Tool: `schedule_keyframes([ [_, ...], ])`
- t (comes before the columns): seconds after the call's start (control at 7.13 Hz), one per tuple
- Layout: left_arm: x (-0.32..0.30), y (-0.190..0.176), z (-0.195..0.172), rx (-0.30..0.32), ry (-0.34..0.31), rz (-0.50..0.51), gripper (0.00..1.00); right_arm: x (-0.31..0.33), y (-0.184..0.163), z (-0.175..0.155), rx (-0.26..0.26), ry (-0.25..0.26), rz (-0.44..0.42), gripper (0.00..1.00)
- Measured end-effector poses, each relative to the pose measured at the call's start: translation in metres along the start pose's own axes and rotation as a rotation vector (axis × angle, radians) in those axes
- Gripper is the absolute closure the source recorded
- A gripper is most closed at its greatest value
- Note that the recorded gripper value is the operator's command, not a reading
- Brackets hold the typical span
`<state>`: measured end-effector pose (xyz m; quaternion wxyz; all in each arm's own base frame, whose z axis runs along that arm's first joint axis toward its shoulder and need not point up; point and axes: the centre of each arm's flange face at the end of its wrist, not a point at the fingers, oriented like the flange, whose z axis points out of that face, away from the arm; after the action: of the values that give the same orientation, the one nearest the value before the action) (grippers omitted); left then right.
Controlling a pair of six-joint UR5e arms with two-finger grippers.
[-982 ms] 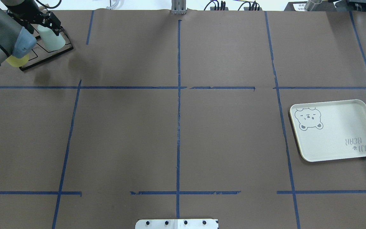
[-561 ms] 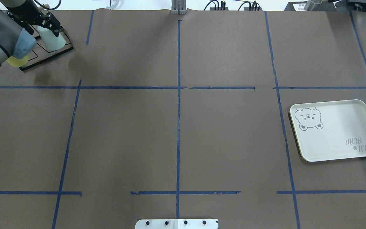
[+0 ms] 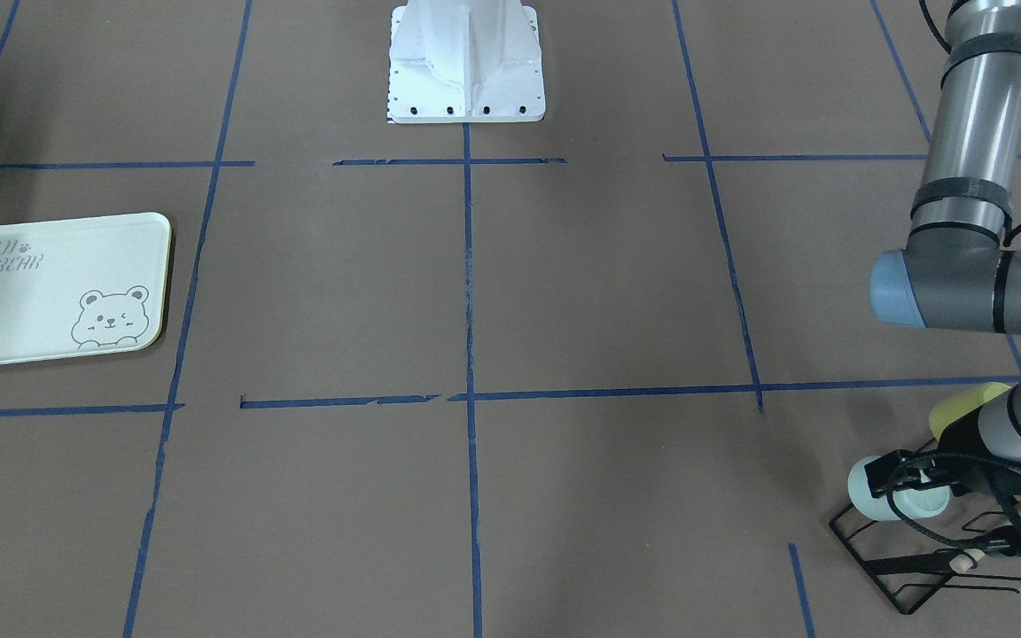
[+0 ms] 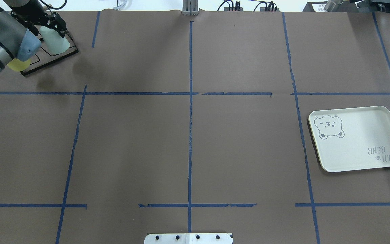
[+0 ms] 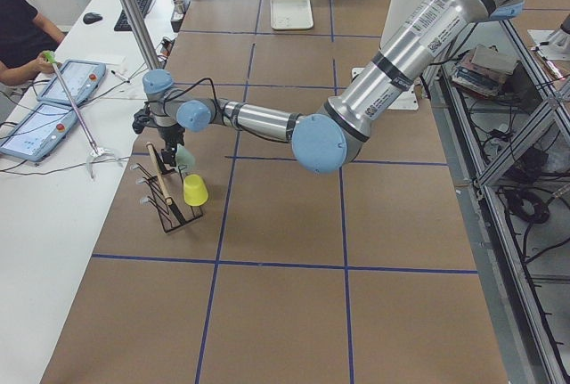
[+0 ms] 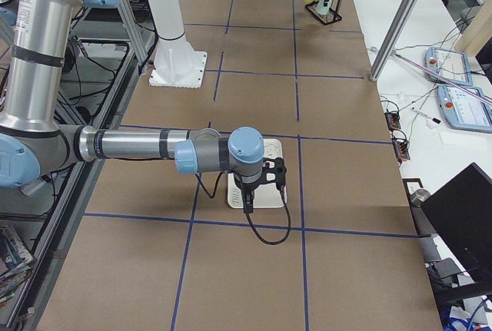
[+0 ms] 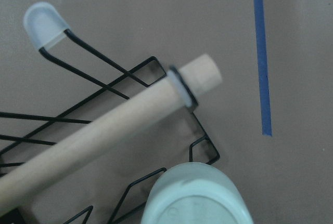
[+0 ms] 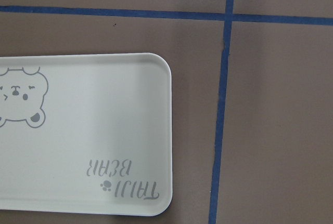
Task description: Left arm grabs green cup and hands to right arm on tray
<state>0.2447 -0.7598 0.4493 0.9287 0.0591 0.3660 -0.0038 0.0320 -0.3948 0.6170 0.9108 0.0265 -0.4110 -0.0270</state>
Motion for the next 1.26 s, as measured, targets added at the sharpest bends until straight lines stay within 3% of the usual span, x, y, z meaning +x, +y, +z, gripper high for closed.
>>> schedule_keyframes([
  [0.14,0.001,-0.001,0.001,0.001,0.001,0.001,0.15,0.0,0.001,0.0,-0.001,-0.003,0.0,0.0],
  [0.42,0.002,-0.001,0.001,0.003,0.003,0.0,0.65,0.0,0.003,0.001,0.001,-0.007,-0.003,0.0],
  [0.56,0.003,-0.001,0.001,0.004,0.004,0.001,0.79,0.0,0.004,0.001,0.001,-0.011,-0.002,0.0],
  [0.84,-0.001,-0.003,-0.013,0.022,0.014,-0.003,0.81,0.001,0.007,0.002,0.001,-0.021,-0.002,0.0],
  [1.26,-0.014,0.023,-0.083,0.077,0.039,-0.014,0.81,-0.001,0.007,0.004,-0.006,-0.025,-0.004,0.0],
])
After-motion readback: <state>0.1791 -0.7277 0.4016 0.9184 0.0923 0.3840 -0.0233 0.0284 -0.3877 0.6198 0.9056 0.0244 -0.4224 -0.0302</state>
